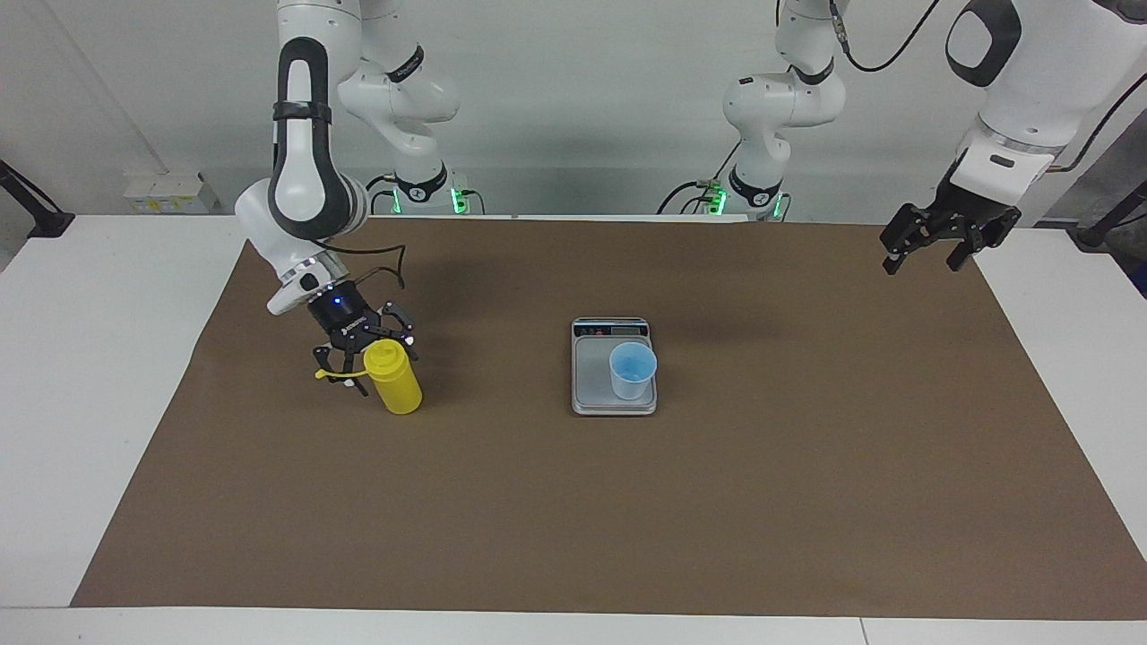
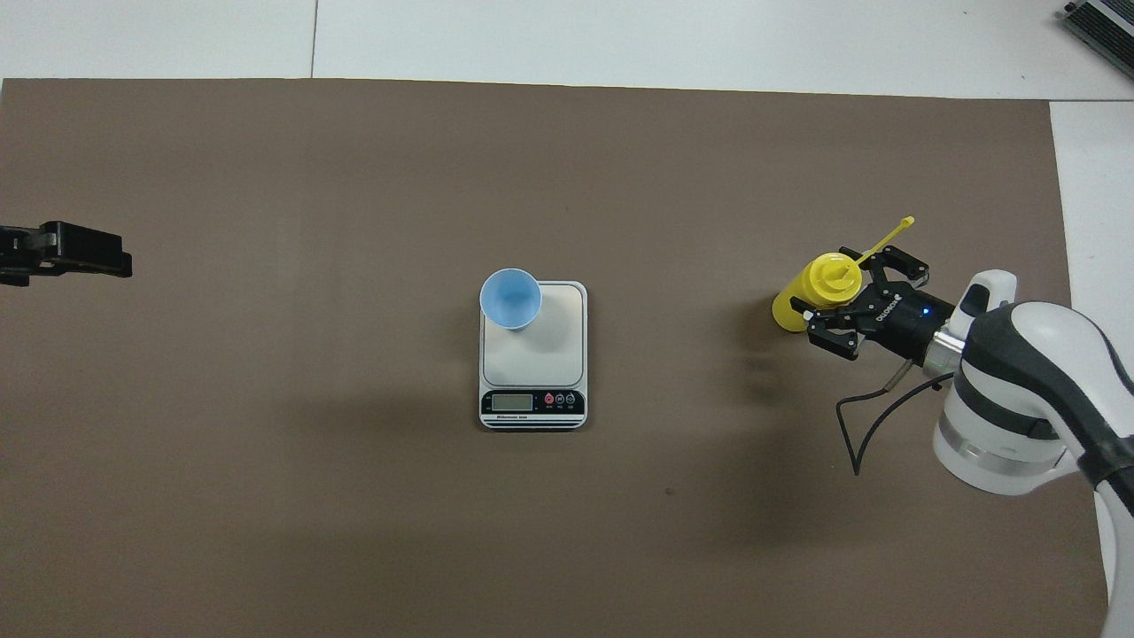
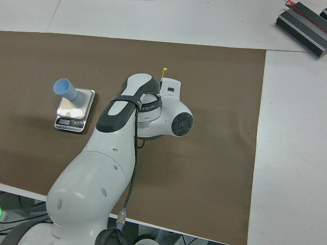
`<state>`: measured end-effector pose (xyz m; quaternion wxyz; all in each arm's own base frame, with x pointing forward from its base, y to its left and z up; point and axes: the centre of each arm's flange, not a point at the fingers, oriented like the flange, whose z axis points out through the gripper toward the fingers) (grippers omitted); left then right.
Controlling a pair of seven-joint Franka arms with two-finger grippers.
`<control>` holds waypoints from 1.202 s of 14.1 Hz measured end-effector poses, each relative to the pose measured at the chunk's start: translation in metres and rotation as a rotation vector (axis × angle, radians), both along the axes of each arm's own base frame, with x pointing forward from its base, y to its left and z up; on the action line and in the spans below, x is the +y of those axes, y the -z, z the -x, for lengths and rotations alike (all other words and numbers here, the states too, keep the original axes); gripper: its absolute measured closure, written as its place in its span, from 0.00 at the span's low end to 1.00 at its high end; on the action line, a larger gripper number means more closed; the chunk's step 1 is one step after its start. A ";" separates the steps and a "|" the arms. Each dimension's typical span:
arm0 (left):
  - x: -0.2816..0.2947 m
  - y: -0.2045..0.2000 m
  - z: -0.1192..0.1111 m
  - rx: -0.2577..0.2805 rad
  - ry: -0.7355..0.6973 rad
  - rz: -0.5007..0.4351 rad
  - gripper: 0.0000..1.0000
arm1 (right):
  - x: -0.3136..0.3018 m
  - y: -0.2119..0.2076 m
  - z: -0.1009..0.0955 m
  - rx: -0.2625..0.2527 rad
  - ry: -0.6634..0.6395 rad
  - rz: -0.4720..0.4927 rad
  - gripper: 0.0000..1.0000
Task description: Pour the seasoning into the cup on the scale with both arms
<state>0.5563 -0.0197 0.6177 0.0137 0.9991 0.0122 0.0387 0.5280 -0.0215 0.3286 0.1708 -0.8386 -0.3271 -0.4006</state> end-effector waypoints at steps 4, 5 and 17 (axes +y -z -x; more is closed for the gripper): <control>0.000 0.000 0.000 0.000 0.000 0.000 0.00 | -0.010 0.011 0.013 0.029 0.020 -0.001 0.00; 0.000 0.000 0.000 0.000 0.000 0.000 0.00 | -0.012 0.013 0.016 0.035 0.023 0.000 0.00; 0.000 0.000 0.000 0.000 0.000 0.000 0.00 | -0.103 -0.001 0.032 0.109 -0.149 0.214 0.00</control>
